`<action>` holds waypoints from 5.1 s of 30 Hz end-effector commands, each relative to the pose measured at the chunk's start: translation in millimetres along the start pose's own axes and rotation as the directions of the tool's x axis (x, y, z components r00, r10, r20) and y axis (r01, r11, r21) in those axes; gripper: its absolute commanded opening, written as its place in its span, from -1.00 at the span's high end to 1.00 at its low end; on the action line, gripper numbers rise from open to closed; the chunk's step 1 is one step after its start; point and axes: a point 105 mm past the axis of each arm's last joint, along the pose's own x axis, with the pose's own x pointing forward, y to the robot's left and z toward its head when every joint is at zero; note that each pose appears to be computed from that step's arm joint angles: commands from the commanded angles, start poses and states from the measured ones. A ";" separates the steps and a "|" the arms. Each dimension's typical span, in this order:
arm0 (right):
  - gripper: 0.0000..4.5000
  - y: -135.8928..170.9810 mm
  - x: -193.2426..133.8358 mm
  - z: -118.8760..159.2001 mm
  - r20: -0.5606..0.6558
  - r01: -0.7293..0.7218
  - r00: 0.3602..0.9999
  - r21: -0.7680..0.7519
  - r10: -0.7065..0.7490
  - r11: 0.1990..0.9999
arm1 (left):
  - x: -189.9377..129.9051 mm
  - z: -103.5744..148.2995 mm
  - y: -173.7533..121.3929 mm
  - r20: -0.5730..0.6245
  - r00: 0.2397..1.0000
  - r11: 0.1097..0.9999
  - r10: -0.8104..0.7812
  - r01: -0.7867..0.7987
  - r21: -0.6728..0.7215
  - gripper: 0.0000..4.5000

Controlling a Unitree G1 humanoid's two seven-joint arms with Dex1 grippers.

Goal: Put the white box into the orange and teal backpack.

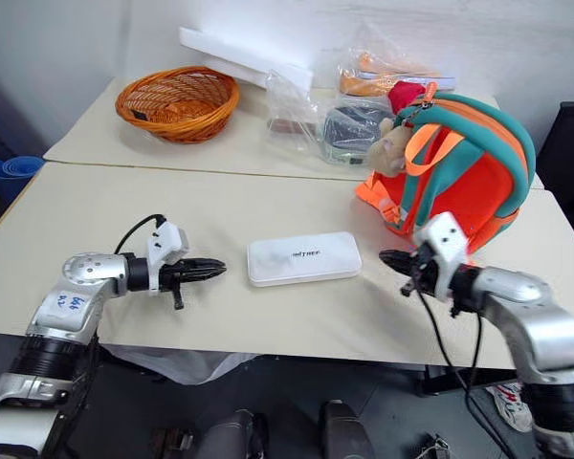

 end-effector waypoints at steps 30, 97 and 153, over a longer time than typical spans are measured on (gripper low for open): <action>1.00 0.9 15.1 -26.5 -0.047 0.188 0.981 -0.016 -0.188 0.982 | 24.9 16.6 49.5 0.065 0.998 0.884 -0.009 0.038 -0.467 0.08; 0.05 -74.3 29.2 72.8 0.358 0.259 0.865 0.281 -0.351 0.924 | -19.5 108.9 49.2 0.434 0.898 0.691 0.071 0.269 -0.670 0.39; 0.99 98.3 -102.4 96.0 0.287 -0.517 0.839 0.157 0.462 0.842 | -21.5 181.9 9.3 0.571 0.751 0.937 -0.332 0.330 0.112 0.39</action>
